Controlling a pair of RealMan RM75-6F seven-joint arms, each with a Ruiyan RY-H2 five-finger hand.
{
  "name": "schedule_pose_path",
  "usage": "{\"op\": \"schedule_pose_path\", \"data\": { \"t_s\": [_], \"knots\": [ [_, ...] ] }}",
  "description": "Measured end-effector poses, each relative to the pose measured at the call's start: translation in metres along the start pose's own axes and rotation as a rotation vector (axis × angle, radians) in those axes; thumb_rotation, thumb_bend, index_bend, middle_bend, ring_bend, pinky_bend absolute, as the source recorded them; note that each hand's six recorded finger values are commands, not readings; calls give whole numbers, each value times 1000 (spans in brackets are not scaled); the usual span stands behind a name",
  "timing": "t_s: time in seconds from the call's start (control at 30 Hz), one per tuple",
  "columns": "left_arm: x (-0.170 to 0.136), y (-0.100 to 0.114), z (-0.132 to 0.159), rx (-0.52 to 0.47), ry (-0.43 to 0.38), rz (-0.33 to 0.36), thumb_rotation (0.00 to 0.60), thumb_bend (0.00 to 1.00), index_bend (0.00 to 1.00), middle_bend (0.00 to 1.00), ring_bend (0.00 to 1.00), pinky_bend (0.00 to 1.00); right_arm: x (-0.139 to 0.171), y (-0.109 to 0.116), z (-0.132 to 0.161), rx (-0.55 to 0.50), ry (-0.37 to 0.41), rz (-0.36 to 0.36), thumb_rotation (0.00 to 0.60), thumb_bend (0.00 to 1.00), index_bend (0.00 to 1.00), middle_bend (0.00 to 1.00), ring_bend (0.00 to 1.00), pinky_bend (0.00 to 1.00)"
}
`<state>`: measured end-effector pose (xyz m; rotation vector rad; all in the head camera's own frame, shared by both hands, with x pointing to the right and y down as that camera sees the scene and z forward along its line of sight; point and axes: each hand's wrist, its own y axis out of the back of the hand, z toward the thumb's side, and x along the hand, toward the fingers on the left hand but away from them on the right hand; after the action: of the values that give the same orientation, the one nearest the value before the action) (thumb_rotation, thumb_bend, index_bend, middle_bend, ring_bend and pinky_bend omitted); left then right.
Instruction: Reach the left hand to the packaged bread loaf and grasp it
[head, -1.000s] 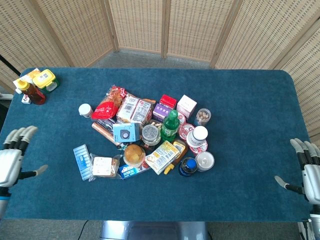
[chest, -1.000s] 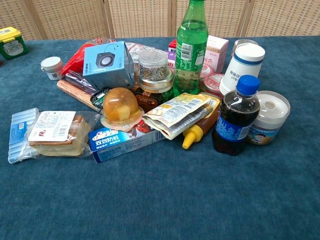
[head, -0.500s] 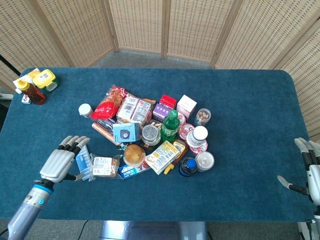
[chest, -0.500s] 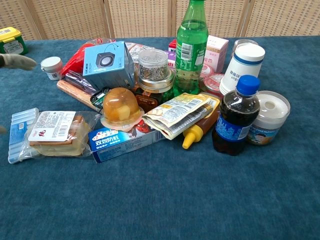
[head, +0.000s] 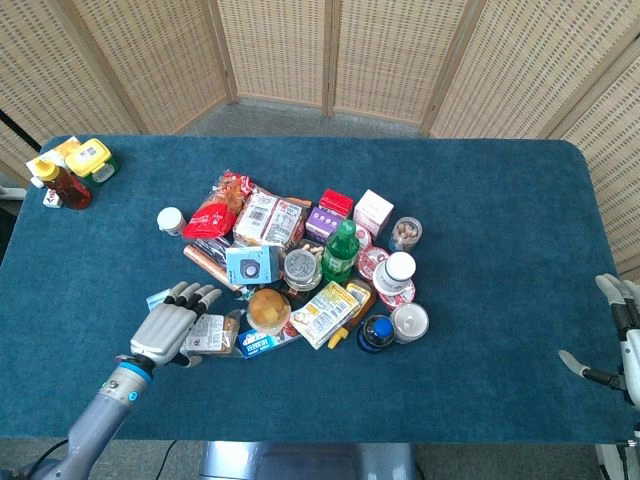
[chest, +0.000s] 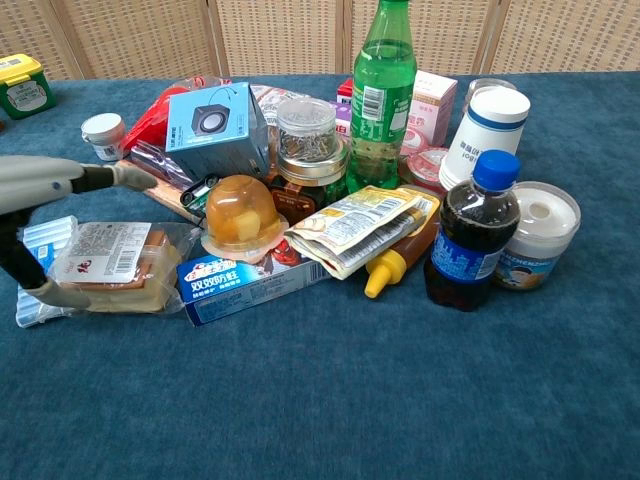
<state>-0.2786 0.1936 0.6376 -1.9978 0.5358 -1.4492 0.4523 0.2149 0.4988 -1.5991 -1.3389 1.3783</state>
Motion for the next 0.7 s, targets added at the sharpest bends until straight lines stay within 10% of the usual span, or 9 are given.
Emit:
{"op": "schedule_pose_path", "data": {
  "t_s": [0.23,0.5,0.7],
  "knots": [
    [8,-11,9,34,6,-19,600,178,243,89,33,54,0,4,-2,-12,-2,-7,600,0,0,0,0,0],
    [13,-13,10,83,29,17,600,179,678,507,432,518,0,4,-2,-13,-2,-9,600,0,0,0,0,0],
    [9,1,9,76,35,104,600,179,704,571,496,565,0,4,-2,-11,-3,-8,600,0,0,0,0,0]
  ]
}}
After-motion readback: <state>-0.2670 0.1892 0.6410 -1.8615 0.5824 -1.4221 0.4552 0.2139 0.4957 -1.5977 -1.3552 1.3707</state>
